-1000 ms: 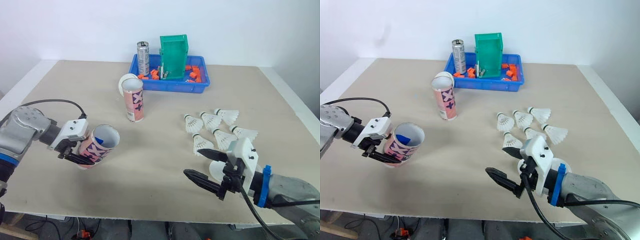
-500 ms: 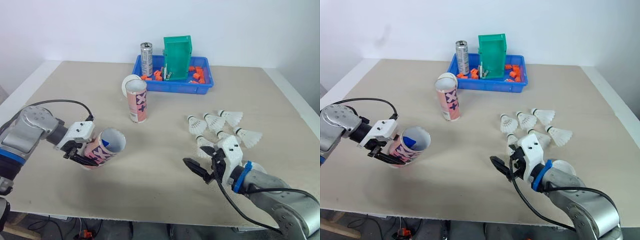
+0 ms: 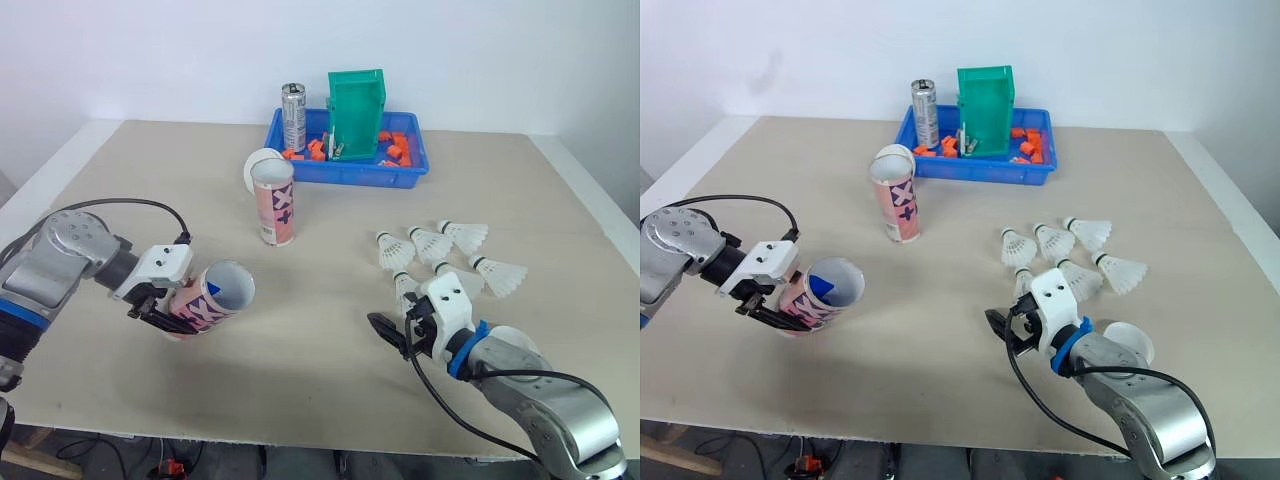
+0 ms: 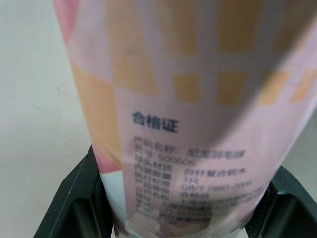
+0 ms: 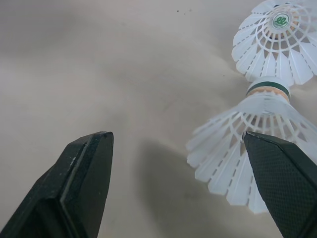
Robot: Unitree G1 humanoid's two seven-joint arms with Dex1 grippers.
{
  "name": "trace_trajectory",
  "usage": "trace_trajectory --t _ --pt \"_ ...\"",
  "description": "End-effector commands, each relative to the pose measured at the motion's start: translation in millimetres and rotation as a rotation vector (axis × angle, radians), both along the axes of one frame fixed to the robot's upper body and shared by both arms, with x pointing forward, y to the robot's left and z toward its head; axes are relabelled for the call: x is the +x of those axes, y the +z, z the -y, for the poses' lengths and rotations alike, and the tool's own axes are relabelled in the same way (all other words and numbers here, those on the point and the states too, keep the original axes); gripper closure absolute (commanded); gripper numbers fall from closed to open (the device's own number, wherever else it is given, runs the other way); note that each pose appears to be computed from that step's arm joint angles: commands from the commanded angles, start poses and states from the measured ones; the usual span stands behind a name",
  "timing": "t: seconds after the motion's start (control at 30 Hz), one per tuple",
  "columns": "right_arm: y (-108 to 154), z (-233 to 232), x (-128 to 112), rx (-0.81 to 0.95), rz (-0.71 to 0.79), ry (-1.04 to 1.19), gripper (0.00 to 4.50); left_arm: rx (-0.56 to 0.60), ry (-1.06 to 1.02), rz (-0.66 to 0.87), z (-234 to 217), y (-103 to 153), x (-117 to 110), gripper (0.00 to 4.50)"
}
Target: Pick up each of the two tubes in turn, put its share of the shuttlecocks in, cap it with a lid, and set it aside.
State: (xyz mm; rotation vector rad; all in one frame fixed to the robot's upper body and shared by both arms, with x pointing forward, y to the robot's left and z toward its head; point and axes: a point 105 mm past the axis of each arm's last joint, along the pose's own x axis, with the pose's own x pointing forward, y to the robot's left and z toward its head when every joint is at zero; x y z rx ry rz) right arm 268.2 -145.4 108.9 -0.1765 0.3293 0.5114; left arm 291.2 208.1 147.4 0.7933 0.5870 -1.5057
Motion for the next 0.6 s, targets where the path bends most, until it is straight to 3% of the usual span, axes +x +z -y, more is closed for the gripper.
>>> trace_trajectory --t 0.03,0.1,0.2,0.43,0.47,0.6 --pt "7.3 4.6 5.8 -0.027 0.053 -0.037 0.0 -0.013 -0.043 -0.04 8.1 -5.9 -8.4 1.55" --pt "7.6 7.0 7.6 -0.035 0.062 -0.049 0.0 -0.016 -0.046 -0.04 9.4 -5.2 -9.3 1.55" --pt "7.3 11.1 10.1 -0.055 0.073 -0.069 0.85 -0.021 -0.049 -0.04 10.3 -4.2 -10.9 1.59" --pt "10.1 14.1 13.6 -0.075 0.099 -0.09 4.28 -0.036 -0.064 -0.047 15.3 -3.5 -15.8 1.59" --pt "10.2 13.6 13.4 -0.077 0.1 -0.088 4.46 -0.037 -0.066 -0.049 15.9 -3.9 -16.4 1.59" --pt "11.0 12.9 11.8 -0.081 0.106 -0.082 4.46 -0.041 -0.069 -0.052 17.3 -4.6 -17.4 1.59"
